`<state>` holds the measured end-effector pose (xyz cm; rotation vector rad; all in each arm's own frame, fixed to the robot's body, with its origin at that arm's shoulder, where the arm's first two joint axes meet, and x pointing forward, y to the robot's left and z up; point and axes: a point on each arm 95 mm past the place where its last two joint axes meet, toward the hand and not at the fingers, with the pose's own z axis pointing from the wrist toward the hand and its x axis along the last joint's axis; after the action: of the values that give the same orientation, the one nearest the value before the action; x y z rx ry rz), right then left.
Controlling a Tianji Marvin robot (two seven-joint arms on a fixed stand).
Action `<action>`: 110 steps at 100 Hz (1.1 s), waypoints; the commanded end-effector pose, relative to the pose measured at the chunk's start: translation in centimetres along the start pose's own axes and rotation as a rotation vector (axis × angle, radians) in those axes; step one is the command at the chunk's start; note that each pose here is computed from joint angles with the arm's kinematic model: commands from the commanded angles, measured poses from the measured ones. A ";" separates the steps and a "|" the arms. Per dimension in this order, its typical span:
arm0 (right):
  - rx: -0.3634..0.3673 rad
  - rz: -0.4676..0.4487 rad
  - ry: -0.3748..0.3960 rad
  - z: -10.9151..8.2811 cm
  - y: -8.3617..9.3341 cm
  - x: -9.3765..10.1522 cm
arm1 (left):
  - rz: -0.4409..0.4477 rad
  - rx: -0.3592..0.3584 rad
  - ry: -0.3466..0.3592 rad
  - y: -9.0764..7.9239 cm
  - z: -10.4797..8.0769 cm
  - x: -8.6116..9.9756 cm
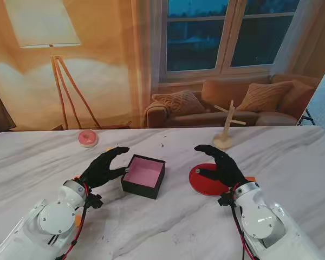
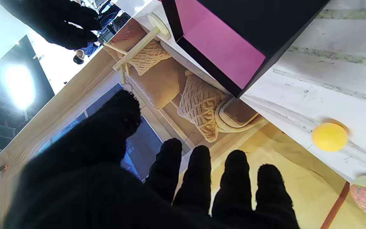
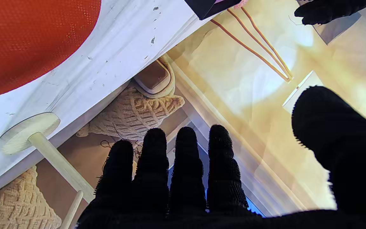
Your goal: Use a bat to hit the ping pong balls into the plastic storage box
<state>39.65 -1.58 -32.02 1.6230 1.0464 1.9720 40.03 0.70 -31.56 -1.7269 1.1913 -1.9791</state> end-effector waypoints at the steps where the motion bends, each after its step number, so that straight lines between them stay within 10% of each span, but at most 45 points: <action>1: 0.014 -0.001 -0.006 -0.1 -0.2 0.0 | -0.005 -0.013 0.002 0.2 0.0 0.2; 110: 0.015 -0.156 -0.039 -0.3 2.7 -1.6 | -0.020 -0.010 -0.002 0.4 0.0 0.6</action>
<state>39.98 -3.67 -31.42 1.5361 1.1210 1.8503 39.88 0.36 -31.46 -1.7423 1.1811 -1.9825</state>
